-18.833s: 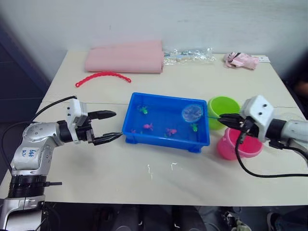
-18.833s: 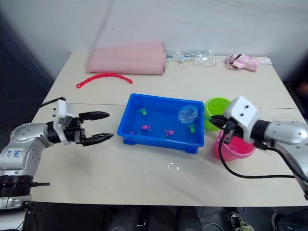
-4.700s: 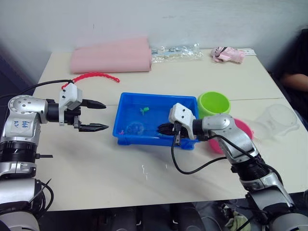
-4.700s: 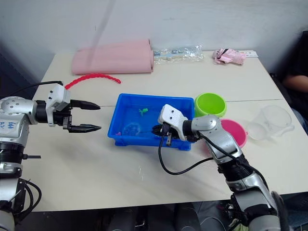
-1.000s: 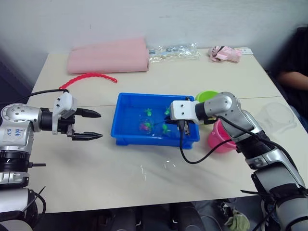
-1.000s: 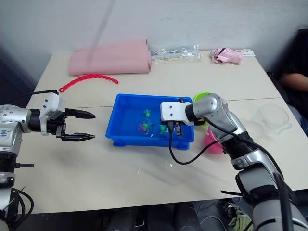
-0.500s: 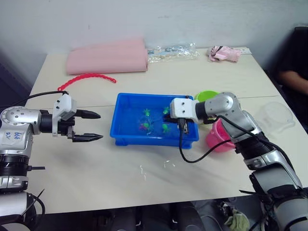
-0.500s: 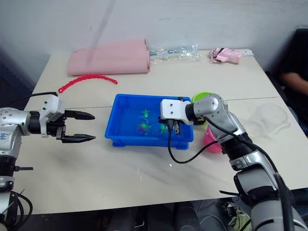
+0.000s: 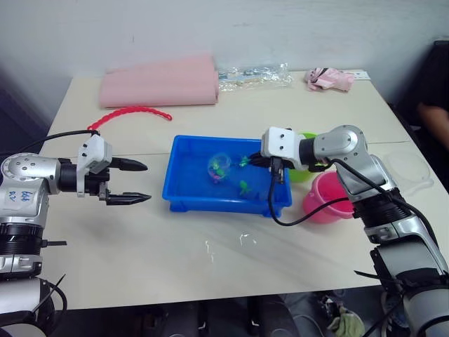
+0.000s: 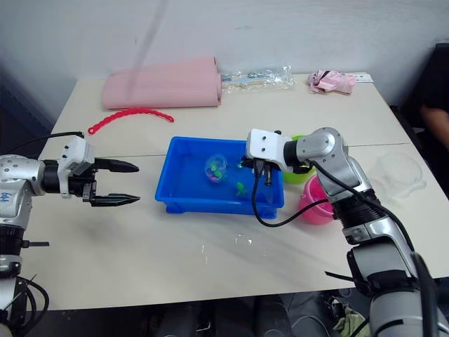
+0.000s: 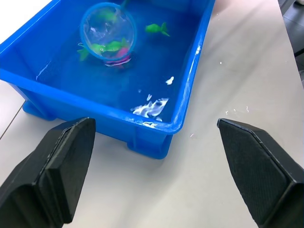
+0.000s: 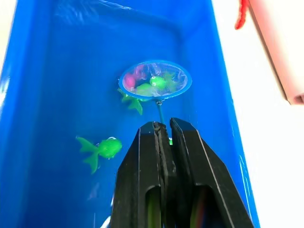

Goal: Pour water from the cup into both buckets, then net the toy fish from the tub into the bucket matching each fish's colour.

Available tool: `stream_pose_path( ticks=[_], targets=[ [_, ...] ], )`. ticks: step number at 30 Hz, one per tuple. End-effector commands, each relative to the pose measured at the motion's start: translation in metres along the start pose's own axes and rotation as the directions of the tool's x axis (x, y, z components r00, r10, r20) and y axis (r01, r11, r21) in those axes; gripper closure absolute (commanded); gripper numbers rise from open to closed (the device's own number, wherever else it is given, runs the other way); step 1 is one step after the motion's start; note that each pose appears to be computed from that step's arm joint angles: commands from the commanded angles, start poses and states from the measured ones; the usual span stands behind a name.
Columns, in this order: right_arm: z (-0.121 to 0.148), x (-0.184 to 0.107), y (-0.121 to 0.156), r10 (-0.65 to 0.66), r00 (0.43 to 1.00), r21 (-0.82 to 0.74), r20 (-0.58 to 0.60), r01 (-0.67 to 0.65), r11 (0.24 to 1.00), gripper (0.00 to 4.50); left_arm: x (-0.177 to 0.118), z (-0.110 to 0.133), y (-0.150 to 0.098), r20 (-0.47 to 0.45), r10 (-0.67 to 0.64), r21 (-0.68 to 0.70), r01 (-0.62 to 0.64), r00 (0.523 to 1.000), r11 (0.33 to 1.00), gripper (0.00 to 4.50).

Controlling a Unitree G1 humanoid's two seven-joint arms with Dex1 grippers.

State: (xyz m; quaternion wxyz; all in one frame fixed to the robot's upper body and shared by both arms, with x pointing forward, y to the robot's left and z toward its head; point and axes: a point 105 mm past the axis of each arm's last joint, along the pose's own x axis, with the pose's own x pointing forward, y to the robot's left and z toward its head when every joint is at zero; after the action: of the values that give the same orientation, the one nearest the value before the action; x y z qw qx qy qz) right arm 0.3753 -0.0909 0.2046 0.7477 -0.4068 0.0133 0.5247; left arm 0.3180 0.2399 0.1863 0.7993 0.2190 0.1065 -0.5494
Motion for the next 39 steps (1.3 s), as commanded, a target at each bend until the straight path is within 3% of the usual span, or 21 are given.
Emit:
stream_pose_path(
  ticks=[1, 14, 25, 33, 39],
  targets=[
    [0.011, -0.012, -0.012, -0.042, 0.998, 0.002, 0.038, 0.042, 0.999, 4.50, -0.004, 0.010, 0.004, 0.024, 0.015, 0.036, -0.016, 1.000, 0.999, 0.04],
    [-0.012, -0.027, -0.024, -0.144, 0.989, 0.084, -0.036, 0.147, 0.986, 4.50, 0.000, 0.013, 0.008, 0.033, 0.013, 0.046, -0.015, 0.999, 0.999, 0.04],
    [-0.033, -0.023, -0.009, -0.129, 0.983, 0.080, -0.128, 0.139, 0.987, 4.50, 0.003, 0.015, 0.010, 0.038, 0.010, 0.051, -0.011, 0.999, 0.999, 0.04],
    [-0.037, -0.020, -0.009, -0.123, 0.976, 0.052, -0.182, 0.134, 0.990, 4.50, 0.003, 0.015, 0.010, 0.037, 0.012, 0.052, -0.014, 0.999, 0.999, 0.04],
    [-0.029, -0.012, -0.006, -0.109, 0.986, 0.098, -0.130, 0.122, 0.988, 4.50, 0.002, 0.015, 0.010, 0.037, 0.015, 0.053, -0.017, 0.999, 0.998, 0.04]
  ],
)
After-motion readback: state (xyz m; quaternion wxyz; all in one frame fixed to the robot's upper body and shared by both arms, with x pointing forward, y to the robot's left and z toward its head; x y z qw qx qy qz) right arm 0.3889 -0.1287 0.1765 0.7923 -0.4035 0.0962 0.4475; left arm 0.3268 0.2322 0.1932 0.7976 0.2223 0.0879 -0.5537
